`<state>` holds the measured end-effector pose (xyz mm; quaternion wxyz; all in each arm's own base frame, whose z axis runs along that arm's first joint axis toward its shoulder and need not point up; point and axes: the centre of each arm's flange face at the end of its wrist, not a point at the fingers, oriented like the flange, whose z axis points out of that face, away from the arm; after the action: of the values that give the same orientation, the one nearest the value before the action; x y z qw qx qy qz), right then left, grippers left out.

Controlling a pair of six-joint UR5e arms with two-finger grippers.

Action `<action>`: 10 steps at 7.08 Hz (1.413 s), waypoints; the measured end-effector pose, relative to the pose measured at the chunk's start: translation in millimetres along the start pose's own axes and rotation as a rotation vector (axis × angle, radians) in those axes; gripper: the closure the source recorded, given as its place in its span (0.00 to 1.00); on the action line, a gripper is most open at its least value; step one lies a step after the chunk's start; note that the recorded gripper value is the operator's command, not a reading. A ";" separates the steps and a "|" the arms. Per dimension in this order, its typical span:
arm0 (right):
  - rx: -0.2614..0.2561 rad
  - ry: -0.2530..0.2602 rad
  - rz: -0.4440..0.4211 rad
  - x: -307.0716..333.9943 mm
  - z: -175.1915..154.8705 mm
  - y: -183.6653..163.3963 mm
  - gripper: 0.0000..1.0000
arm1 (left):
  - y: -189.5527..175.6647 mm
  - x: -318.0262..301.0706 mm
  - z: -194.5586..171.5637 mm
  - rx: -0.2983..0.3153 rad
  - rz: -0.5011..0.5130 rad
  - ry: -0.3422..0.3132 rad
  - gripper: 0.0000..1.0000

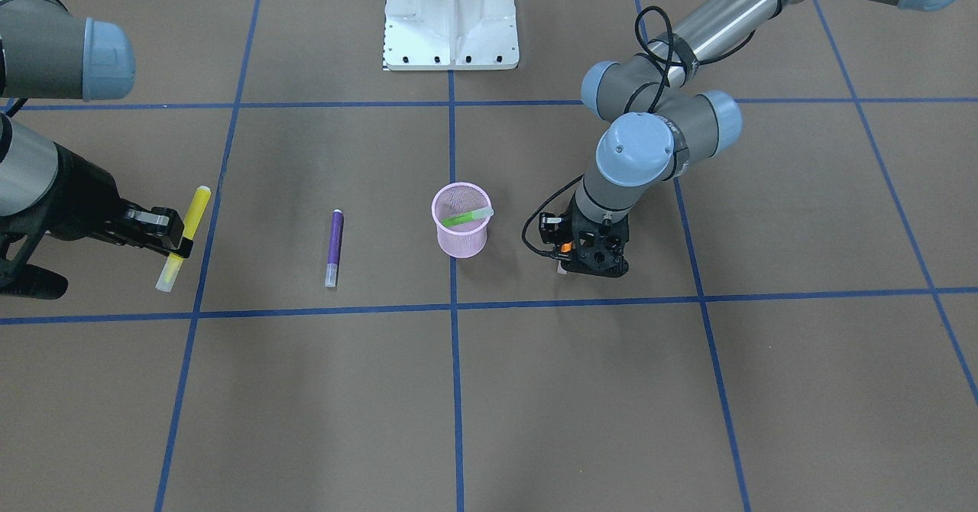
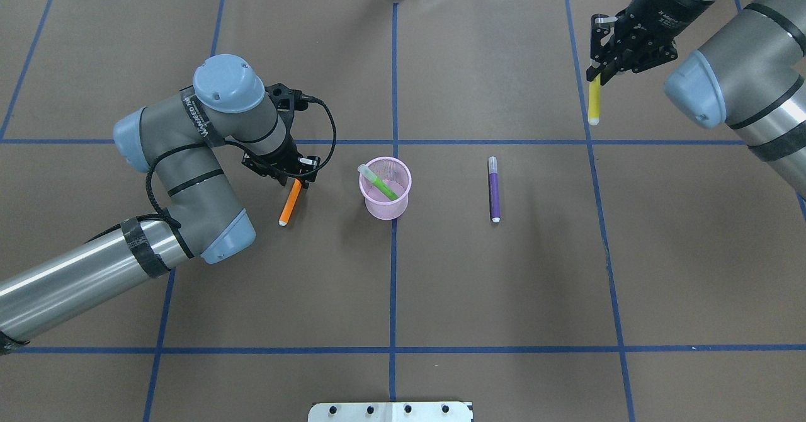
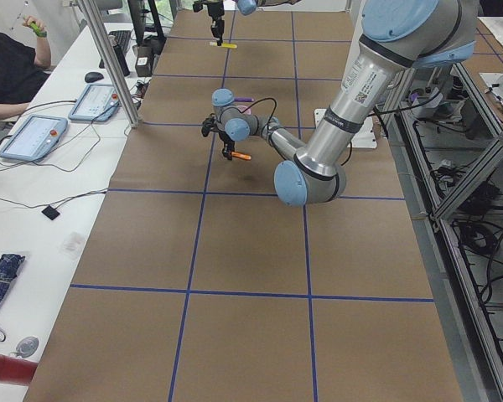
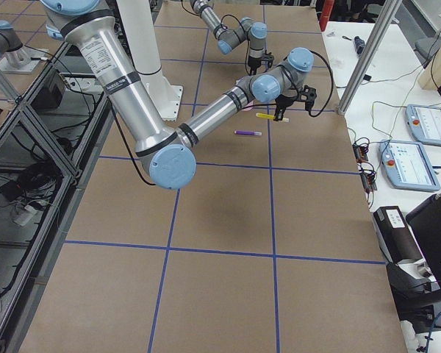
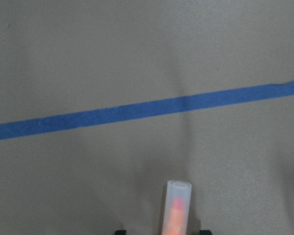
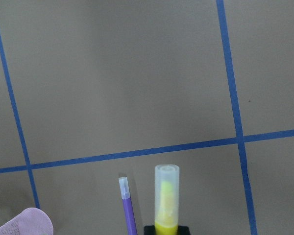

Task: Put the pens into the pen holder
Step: 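Close the left gripper on the orange marker while the right holds the highlighter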

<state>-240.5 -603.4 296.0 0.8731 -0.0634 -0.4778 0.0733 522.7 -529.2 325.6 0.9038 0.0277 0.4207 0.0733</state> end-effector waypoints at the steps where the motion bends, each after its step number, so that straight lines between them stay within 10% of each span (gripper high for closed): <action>1: 0.000 0.000 0.000 0.1 0.1 0.0 1.00 | 0.4 0.9 -0.2 -0.003 0.001 0.003 0.55; 8: -0.001 0.002 0.005 2.4 1.0 -1.3 1.00 | 1.2 3.9 0.5 -0.007 -0.007 0.005 0.58; 10: -0.001 0.002 0.005 2.4 0.8 -1.3 1.00 | 1.2 3.7 1.0 -0.008 -0.008 0.005 0.80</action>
<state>-239.8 -604.2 298.6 0.8735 -0.0649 -0.4767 0.0750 525.7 -527.4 323.5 0.9032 0.0223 0.4227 0.0713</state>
